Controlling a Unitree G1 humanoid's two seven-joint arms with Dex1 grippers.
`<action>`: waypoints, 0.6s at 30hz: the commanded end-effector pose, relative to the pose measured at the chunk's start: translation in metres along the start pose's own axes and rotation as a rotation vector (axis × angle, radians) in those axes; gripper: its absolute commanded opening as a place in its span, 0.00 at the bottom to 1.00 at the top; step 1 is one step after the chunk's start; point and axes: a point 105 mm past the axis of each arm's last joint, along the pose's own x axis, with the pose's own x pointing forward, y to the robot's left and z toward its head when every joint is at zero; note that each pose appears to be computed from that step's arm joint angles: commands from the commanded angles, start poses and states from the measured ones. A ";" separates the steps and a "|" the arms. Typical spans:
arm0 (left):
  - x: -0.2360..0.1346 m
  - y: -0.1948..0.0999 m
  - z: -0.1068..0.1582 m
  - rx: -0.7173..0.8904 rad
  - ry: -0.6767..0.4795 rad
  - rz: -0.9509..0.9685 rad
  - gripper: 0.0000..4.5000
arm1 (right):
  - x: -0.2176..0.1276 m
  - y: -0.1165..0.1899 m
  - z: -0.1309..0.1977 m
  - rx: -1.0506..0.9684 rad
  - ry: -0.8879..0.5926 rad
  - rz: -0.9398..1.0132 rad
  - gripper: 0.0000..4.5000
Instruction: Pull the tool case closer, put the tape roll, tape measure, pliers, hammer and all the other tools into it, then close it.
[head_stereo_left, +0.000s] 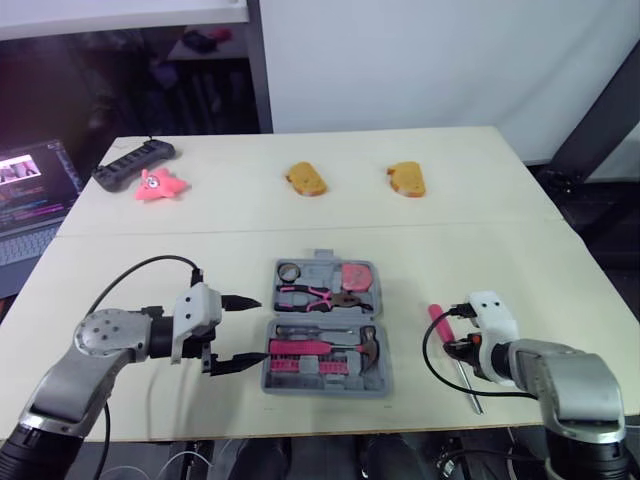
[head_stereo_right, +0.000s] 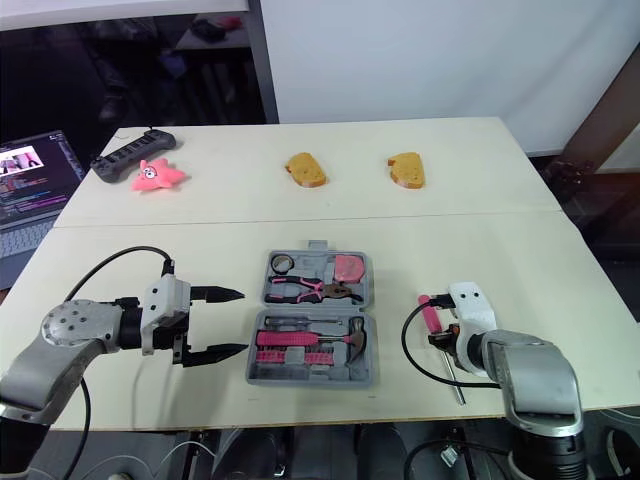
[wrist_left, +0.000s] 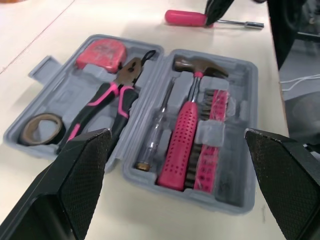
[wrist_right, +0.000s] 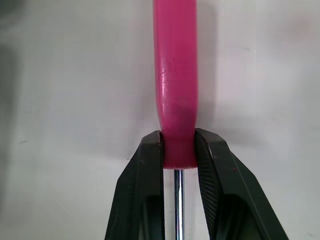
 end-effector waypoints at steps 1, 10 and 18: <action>0.001 -0.002 0.006 0.026 -0.008 -0.004 1.00 | 0.004 0.005 0.003 0.016 -0.017 -0.068 0.09; -0.002 0.001 0.007 0.028 0.000 0.001 1.00 | -0.027 0.019 0.011 -0.036 -0.176 -0.049 0.90; 0.001 0.003 0.008 0.020 -0.007 -0.016 1.00 | -0.048 0.042 -0.001 -0.047 -0.387 -0.034 0.99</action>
